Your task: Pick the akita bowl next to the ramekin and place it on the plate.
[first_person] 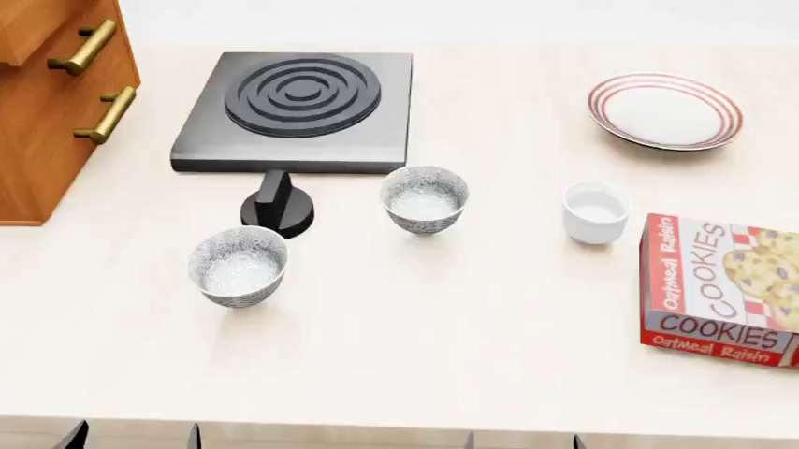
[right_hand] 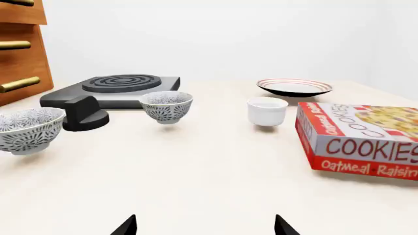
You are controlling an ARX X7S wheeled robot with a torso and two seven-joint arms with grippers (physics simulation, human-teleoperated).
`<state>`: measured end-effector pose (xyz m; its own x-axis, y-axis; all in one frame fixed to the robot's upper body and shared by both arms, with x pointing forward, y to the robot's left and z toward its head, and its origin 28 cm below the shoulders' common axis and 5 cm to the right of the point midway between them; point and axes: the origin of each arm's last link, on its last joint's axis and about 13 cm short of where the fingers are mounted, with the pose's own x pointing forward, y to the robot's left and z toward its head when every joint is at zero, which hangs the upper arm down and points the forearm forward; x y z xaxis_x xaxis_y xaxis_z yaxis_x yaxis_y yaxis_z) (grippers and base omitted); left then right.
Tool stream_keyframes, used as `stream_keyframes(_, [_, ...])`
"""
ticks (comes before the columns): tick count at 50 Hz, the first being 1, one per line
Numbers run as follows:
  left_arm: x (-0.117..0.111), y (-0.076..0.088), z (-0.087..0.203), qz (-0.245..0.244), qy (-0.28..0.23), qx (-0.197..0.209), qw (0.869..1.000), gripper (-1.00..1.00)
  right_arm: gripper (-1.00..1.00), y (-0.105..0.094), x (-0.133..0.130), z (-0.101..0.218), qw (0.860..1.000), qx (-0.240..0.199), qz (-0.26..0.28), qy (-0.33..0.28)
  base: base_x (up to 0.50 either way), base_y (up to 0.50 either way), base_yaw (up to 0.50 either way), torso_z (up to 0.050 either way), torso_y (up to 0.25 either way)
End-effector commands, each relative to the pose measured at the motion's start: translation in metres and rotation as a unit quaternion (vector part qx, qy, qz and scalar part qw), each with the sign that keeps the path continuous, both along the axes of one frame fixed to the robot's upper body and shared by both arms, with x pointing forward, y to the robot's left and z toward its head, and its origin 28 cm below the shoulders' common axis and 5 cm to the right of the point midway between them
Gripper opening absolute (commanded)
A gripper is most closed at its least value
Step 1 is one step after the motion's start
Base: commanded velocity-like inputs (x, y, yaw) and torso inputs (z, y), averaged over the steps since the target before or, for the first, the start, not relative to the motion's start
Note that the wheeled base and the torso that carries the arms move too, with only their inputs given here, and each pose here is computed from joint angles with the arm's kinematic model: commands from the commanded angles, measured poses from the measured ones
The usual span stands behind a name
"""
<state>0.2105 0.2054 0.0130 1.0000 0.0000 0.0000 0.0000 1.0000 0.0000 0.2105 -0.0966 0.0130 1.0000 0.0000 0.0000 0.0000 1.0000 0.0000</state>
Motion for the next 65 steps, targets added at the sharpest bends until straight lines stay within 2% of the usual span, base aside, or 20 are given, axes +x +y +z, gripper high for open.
stream_keyframes(1, [-0.001, -0.001, -0.002, 0.0, 0.0, 0.001, 1.0, 1.0, 1.0, 0.0, -0.001, -0.001, 1.0, 0.0, 0.001, 0.0, 0.0, 0.0, 0.0, 0.0, 0.0])
stream_keyframes(27, [-0.001, 0.0, -0.008, 0.0, 0.007, 0.003, 1.0, 1.0, 1.0, 0.0, -0.003, 0.002, 1.0, 0.002, 0.002, 0.0, 0.0, 0.0, 0.0, 0.0, 0.0])
stream_keyframes(33, [-0.001, 0.0, -0.006, -0.003, -0.005, -0.002, 1.0, 1.0, 1.0, -0.001, -0.003, 0.002, 1.0, 0.002, 0.002, 0.0, 0.0, 0.0, 0.0, 0.0, 0.0])
stream_keyframes(38, [0.001, -0.001, -0.004, -0.033, 0.019, 0.024, 0.999, 1.0, 1.0, 0.0, -0.003, 0.005, 1.0, 0.002, 0.012, 0.0, 0.0, 0.0, 0.0, 0.0, 0.0])
stream_keyframes(41, [0.001, -0.002, -0.002, -0.04, 0.025, 0.023, 0.999, 1.0, 1.0, 0.0, -0.002, 0.007, 1.0, 0.004, 0.014, 0.003, 0.0, 0.0, 0.0, 0.0, 0.0])
stream_keyframes(46, [0.015, 0.0, 0.023, -0.023, -0.003, 0.021, 0.999, 1.0, 1.0, 0.004, 0.01, 0.025, 1.0, 0.012, 0.009, -0.02, 0.0, 0.0, 0.0, 0.0, 0.0])
stream_keyframes(49, [0.025, -0.001, 0.043, -0.008, -0.027, 0.016, 0.999, 1.0, 1.0, 0.01, 0.019, 0.046, 0.999, 0.015, -0.001, -0.046, 0.0, 0.0, 0.0, 0.0, 0.0])
stream_keyframes(53, [0.04, -0.003, 0.079, -0.008, -0.055, 0.027, 0.998, 1.0, 1.0, 0.018, 0.03, 0.079, 0.997, 0.026, -0.006, -0.073, 0.0, 0.0, 0.0, 0.0, 0.0])
stream_keyframes(55, [0.045, -0.004, 0.086, -0.012, -0.056, 0.027, 0.998, 1.0, 1.0, 0.021, 0.034, 0.088, 0.997, 0.02, -0.011, -0.079, 0.0, 0.0, 0.0, 0.0, 0.0])
stream_keyframes(57, [0.052, -0.006, 0.104, -0.022, -0.072, 0.037, 0.996, 1.0, 1.0, 0.025, 0.039, 0.108, 0.995, 0.04, -0.019, -0.092, 0.0, 0.0, 0.0, 0.0, 0.0])
stream_keyframes(60, [0.061, -0.006, 0.126, -0.016, -0.079, 0.038, 0.996, 1.0, 1.0, 0.028, 0.046, 0.132, 0.993, 0.046, -0.016, -0.105, 0.0, 0.0, 0.0, 0.0, 0.0])
stream_keyframes(63, [0.066, -0.006, 0.151, -0.035, -0.085, 0.054, 0.994, 1.0, 1.0, 0.031, 0.051, 0.163, 0.993, 0.048, -0.019, -0.11, 0.0, 0.0, 0.0, 0.0, 0.0])
stream_keyframes(65, [0.068, -0.004, 0.159, -0.032, -0.085, 0.062, 0.994, 1.0, 1.0, 0.031, 0.054, 0.176, 0.992, 0.046, -0.023, -0.117, 0.0, 0.0, 0.0, 0.0, 0.0])
